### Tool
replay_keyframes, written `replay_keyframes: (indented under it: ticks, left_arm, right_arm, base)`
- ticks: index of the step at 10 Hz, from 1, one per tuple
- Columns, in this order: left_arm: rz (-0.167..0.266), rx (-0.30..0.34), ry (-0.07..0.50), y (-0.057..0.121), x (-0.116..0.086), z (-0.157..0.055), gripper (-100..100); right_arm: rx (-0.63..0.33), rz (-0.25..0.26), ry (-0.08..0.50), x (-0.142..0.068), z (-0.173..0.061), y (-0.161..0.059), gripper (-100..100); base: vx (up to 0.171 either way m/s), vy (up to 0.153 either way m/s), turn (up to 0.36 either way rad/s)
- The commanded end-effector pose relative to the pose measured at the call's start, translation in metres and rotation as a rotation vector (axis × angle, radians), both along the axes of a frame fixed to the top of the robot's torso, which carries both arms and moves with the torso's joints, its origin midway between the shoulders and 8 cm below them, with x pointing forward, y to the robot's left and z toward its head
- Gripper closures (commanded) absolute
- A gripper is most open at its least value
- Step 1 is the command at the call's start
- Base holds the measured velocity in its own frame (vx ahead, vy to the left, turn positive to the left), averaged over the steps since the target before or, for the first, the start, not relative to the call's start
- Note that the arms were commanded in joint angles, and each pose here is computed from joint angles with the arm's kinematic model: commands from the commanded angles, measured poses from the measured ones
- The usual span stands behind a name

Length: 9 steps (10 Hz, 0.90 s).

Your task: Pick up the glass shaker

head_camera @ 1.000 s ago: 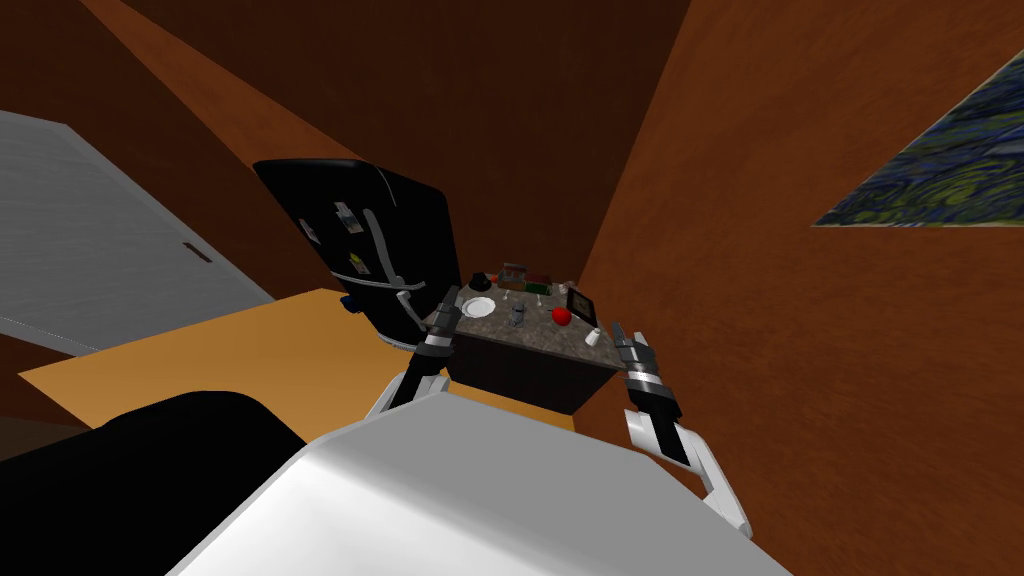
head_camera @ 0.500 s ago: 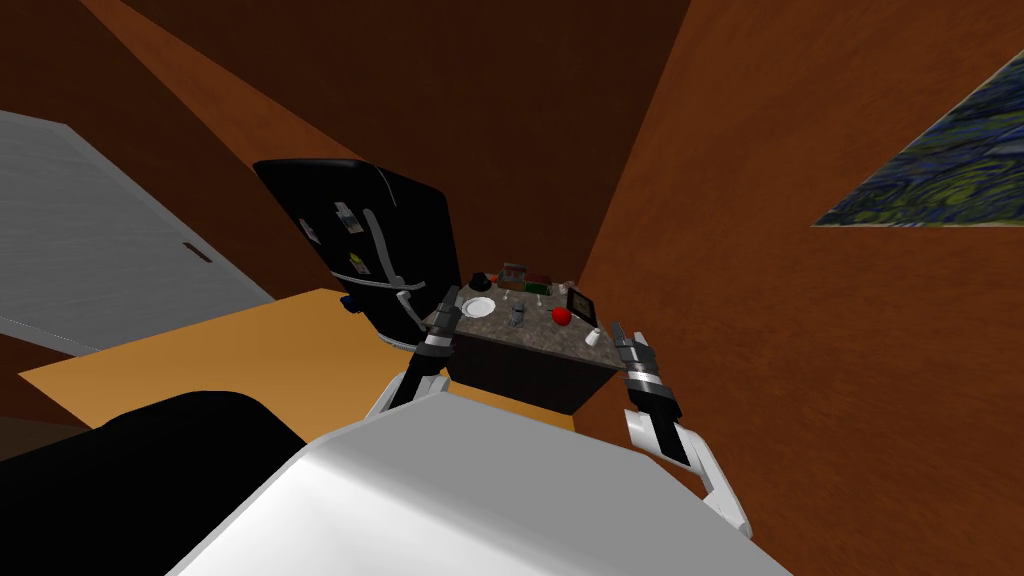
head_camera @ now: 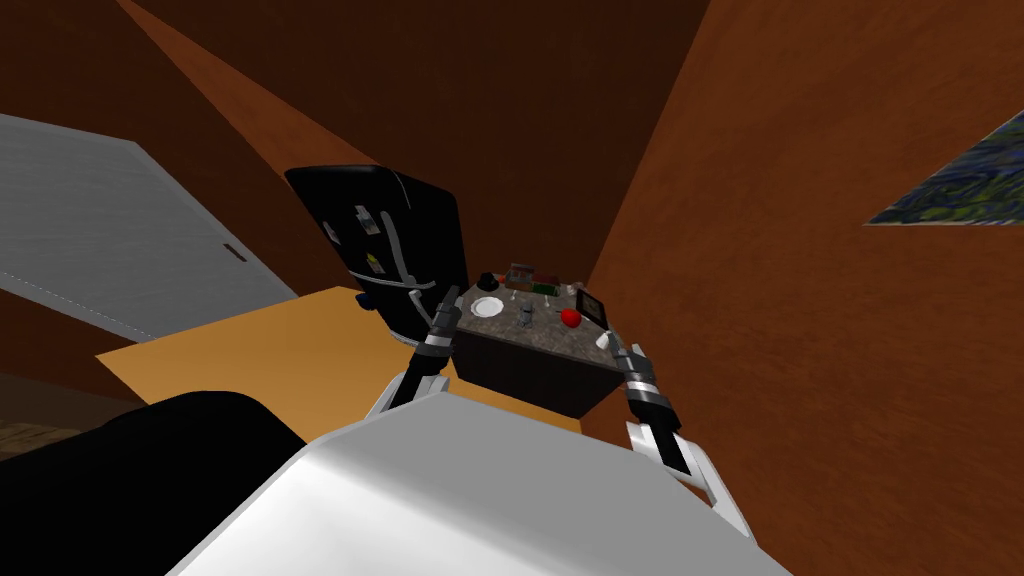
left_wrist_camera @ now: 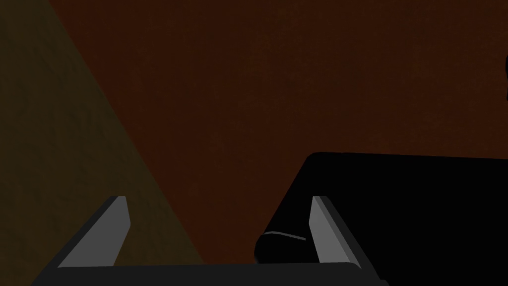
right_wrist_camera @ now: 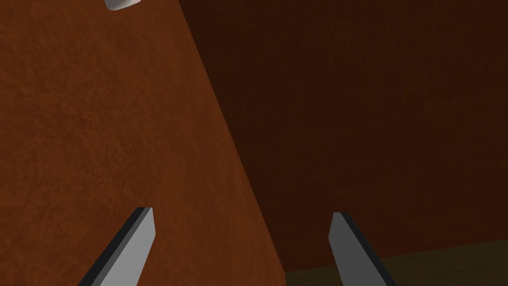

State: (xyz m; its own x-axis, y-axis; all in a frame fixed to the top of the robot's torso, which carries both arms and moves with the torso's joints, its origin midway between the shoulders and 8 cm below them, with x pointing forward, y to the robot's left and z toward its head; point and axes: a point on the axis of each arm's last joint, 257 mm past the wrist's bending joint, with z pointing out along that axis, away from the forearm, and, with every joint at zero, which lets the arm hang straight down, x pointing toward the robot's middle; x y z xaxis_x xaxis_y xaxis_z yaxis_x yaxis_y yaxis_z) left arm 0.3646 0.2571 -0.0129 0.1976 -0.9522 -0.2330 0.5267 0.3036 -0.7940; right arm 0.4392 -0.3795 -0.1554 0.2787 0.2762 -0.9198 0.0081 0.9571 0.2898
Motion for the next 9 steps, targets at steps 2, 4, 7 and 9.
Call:
replay_keyframes:
  ticks: [2, 4, 7, 9]
  left_arm:
    - [0.000, 0.000, 0.000, 0.000, 0.000, 0.000, 0]
    - [0.000, 0.000, 0.000, 0.000, 0.000, 0.000, 0]
    - [0.000, 0.000, 0.000, 0.000, 0.000, 0.000, 0]
    - [0.000, 0.000, 0.000, 0.000, 0.000, 0.000, 0]
  right_arm:
    - [-0.053, -0.038, 0.113, -0.006, -0.039, -0.016, -100]
    - [-0.097, -0.068, 0.201, -0.012, -0.068, -0.031, -100]
    - [-0.157, -0.109, 0.319, -0.021, -0.105, -0.055, -100]
    - [-0.184, -0.129, 0.373, -0.026, -0.120, -0.067, -100]
  base:
    - [-0.017, 0.117, 0.050]
    - [-0.036, 0.127, -0.028]
    - [0.016, 0.054, 0.044]
    - [0.042, 0.017, 0.037]
